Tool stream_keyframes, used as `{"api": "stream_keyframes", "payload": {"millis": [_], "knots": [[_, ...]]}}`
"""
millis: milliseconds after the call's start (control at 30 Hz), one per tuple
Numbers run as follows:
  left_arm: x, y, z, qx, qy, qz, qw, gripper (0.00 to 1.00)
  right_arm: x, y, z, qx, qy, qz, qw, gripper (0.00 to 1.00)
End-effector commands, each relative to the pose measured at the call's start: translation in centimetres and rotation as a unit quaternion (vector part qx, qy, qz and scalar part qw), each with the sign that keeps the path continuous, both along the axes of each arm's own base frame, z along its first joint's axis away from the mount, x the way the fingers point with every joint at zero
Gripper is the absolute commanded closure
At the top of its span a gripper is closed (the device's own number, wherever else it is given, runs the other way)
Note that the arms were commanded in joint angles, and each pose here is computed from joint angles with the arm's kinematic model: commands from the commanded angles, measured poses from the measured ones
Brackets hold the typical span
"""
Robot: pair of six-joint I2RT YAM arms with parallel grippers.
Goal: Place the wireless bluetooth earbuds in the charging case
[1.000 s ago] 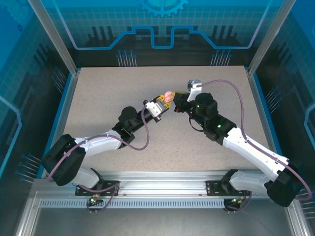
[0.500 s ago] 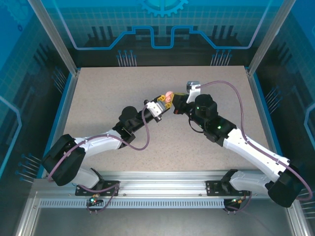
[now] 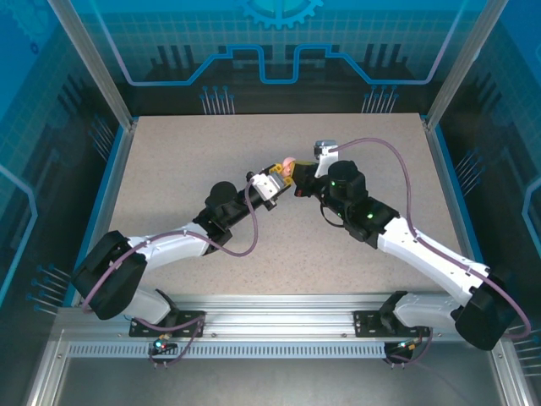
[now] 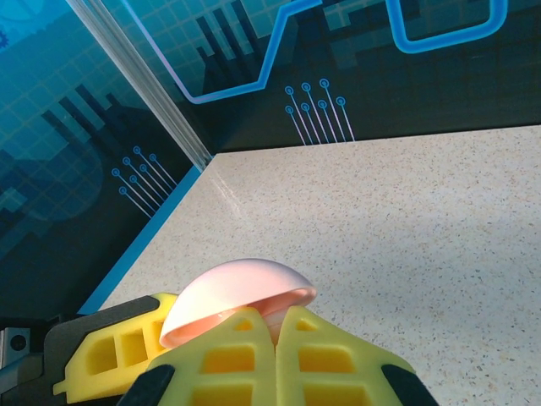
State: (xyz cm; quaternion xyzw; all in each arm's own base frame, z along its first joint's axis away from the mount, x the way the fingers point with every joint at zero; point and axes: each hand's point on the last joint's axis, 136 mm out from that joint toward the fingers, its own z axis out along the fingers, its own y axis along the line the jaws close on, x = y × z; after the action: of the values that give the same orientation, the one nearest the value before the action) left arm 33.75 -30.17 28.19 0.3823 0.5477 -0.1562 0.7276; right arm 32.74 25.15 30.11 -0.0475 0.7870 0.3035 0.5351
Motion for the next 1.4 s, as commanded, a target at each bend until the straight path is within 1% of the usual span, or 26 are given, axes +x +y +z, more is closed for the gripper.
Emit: {"api": "stream_keyframes", "payload": {"millis": [0,400,733,1367], "knots": [[-0.8,0.0,5.0,-0.048,-0.058,-0.010,0.997,1.00,-0.8,1.0,-1.3,-0.019,0.020,0.025,0.999,0.99],[-0.9,0.0,4.6,-0.046,-0.054,-0.012,0.997,1.00,-0.6,-0.5,0.6,-0.001,0.004,0.007,1.000,0.99],[-1.1,-0.1,4.1,-0.043,-0.048,-0.019,0.998,1.00,-0.8,-1.6,3.1,0.024,-0.013,0.006,1.000,0.99],[-1.2,-0.2,4.0,-0.043,-0.044,-0.025,0.998,1.00,-0.9,-2.3,3.6,0.036,-0.013,0.005,0.999,0.99]]}}
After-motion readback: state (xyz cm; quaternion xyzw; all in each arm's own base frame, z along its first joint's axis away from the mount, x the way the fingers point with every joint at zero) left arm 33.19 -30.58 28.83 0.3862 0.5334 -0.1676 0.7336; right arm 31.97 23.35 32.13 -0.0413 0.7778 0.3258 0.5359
